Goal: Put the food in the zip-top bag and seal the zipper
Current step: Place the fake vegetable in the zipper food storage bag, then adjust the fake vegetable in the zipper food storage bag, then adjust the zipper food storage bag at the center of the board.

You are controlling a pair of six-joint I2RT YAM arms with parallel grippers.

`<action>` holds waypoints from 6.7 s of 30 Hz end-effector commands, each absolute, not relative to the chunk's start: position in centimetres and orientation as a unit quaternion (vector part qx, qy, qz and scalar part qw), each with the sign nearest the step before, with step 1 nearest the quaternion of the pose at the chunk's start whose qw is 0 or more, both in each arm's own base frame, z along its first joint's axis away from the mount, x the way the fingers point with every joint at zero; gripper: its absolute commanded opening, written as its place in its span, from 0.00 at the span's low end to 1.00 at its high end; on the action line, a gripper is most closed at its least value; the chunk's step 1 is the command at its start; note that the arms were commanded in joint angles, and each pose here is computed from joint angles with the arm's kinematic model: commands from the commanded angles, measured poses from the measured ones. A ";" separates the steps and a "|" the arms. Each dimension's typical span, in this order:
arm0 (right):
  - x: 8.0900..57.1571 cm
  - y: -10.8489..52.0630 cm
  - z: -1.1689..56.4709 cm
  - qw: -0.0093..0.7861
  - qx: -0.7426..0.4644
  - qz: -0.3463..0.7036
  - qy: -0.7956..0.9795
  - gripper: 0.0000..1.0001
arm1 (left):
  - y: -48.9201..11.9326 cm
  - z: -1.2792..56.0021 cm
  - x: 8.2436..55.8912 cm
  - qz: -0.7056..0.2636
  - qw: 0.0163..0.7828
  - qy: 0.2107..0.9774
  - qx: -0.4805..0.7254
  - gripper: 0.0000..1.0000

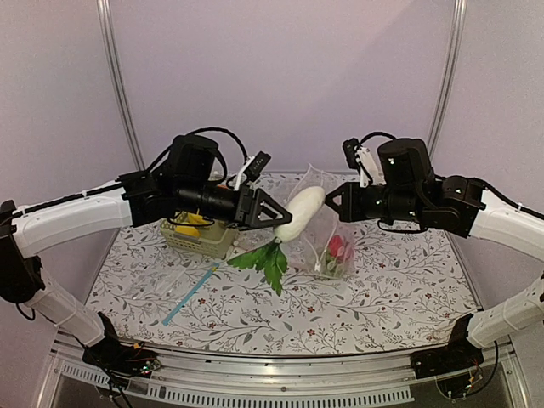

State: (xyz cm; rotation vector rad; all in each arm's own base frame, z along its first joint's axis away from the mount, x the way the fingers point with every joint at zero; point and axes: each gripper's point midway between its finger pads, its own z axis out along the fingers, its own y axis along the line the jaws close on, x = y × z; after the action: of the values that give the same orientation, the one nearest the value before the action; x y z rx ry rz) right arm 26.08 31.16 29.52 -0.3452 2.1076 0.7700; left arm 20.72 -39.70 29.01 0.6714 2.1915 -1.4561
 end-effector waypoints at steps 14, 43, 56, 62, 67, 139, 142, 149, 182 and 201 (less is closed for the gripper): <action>23.4 34.7 28.3 0.406 -0.230 0.314 0.827 0.00 | -39.9 24.5 20.8 -0.472 0.139 0.840 0.228 0.42; 20.3 38.2 25.8 0.363 -0.254 0.340 0.829 0.00 | -40.2 19.6 28.1 -0.406 0.173 0.878 0.184 0.44; 23.3 35.2 24.7 0.380 -0.135 0.301 0.864 0.00 | -40.6 24.1 29.0 -0.440 0.236 0.846 0.188 0.72; 23.9 34.2 25.2 0.388 -0.113 0.302 0.863 0.00 | -39.2 27.9 27.5 -0.455 0.265 0.824 0.210 0.81; 24.3 33.7 25.6 0.394 -0.104 0.302 0.862 0.00 | -37.2 29.1 25.8 -0.453 0.279 0.820 0.211 0.82; 23.5 34.0 30.0 0.405 -0.101 0.370 0.830 0.00 | -43.9 23.5 28.3 -0.391 0.342 0.836 0.175 0.07; 24.0 33.0 30.4 0.420 -0.085 0.353 0.832 0.00 | -43.8 26.2 27.3 -0.414 0.350 0.817 0.197 0.39; 24.7 31.8 31.1 0.432 -0.084 0.327 0.836 0.00 | -39.9 32.3 24.0 -0.440 0.369 0.787 0.223 0.78; 26.8 32.7 29.8 0.417 -0.087 0.297 0.855 0.00 | -34.2 28.1 24.7 -0.489 0.285 0.813 0.141 0.88; 26.3 33.7 30.0 0.405 -0.093 0.326 0.849 0.00 | -40.4 27.7 25.4 -0.517 0.254 0.800 0.168 0.39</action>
State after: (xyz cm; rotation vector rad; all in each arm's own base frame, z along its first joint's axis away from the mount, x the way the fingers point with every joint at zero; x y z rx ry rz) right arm 26.29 33.80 30.14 -0.2455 2.1429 0.8070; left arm 25.37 -39.47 25.87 0.4399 2.2364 -1.3614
